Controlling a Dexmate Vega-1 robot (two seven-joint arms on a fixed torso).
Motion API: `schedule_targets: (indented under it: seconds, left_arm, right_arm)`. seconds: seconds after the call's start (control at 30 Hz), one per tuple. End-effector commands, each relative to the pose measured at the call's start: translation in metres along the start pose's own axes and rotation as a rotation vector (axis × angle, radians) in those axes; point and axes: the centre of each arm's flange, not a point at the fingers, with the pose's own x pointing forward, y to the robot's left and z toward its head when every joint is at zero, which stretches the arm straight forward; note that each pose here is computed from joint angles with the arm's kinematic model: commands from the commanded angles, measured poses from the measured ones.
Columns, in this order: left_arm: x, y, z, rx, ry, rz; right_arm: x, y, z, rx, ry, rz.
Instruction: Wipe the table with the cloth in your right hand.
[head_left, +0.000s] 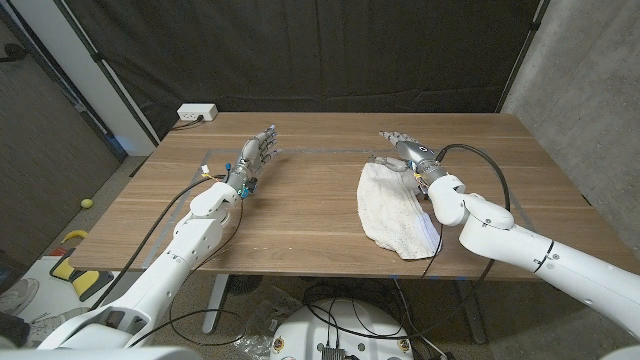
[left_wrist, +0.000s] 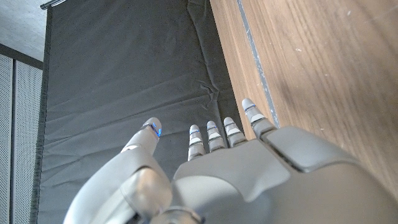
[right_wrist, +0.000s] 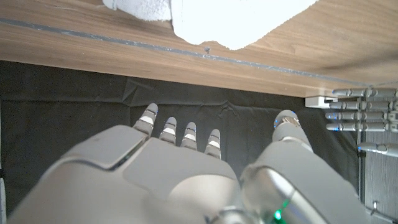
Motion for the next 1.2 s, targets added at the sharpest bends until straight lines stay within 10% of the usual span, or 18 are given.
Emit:
schedule_targets:
  seconds: [0.03, 1.2]
  left_arm:
    - [-0.004, 0.0, -0.001, -0.003, 0.003, -0.009]
    - [0.0, -0.001, 0.001, 0.002, 0.009, -0.023]
  right_arm:
    - [-0.007, 0.009, 0.006, -0.088, 0.083, 0.137]
    - [-0.003, 0.048, 0.002, -0.21, 0.166, 0.436]
